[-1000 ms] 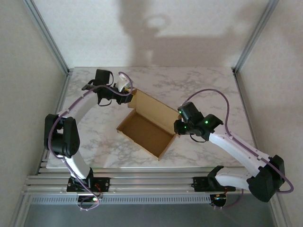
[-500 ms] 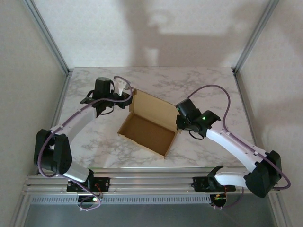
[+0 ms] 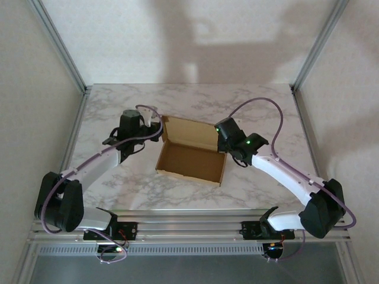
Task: Fold the paper box
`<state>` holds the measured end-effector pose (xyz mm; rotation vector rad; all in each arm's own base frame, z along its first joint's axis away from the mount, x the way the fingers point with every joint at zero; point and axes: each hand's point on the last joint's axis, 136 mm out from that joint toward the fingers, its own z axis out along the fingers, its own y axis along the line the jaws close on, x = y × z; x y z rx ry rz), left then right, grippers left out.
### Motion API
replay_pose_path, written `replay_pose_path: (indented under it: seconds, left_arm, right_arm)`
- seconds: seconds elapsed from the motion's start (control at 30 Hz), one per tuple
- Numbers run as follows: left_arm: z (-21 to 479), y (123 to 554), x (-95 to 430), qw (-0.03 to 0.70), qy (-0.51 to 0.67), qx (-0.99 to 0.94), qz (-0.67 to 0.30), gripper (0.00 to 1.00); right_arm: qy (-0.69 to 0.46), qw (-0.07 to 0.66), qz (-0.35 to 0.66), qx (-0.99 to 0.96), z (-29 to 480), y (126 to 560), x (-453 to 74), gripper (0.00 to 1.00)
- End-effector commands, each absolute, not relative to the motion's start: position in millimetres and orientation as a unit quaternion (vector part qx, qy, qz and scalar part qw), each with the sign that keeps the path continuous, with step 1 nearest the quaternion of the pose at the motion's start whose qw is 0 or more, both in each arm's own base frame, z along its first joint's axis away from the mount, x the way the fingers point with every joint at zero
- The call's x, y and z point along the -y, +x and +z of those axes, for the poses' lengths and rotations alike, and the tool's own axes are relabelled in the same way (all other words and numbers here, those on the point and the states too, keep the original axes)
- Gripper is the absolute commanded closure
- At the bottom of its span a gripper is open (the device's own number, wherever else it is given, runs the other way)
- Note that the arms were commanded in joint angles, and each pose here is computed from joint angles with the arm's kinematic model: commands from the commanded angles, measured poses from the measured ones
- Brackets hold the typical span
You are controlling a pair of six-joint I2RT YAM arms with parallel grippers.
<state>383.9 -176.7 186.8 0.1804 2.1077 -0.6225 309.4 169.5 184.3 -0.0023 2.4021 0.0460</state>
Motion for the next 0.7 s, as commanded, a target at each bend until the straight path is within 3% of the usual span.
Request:
replay_pose_path:
  seconds: [0.0, 0.27, 0.67]
  left_arm:
    - [225.7, 379.6, 191.4, 0.508, 0.054, -0.810, -0.288, 0.91]
    - [221.2, 375.1, 197.4, 0.525, 0.027, -0.802, -0.283, 0.92]
    - [209.9, 356.6, 220.8, 0.547, 0.010, -0.784, -0.294, 0.91]
  right_arm:
    - [0.004, 0.426, 0.018, -0.905, 207.5, 336.2, -177.5, 1.00]
    - [0.018, 0.442, 0.033, -0.896, 195.5, 358.8, -177.4, 1.00]
    - [0.032, 0.454, 0.061, -0.888, 164.3, 352.1, -172.6, 1.00]
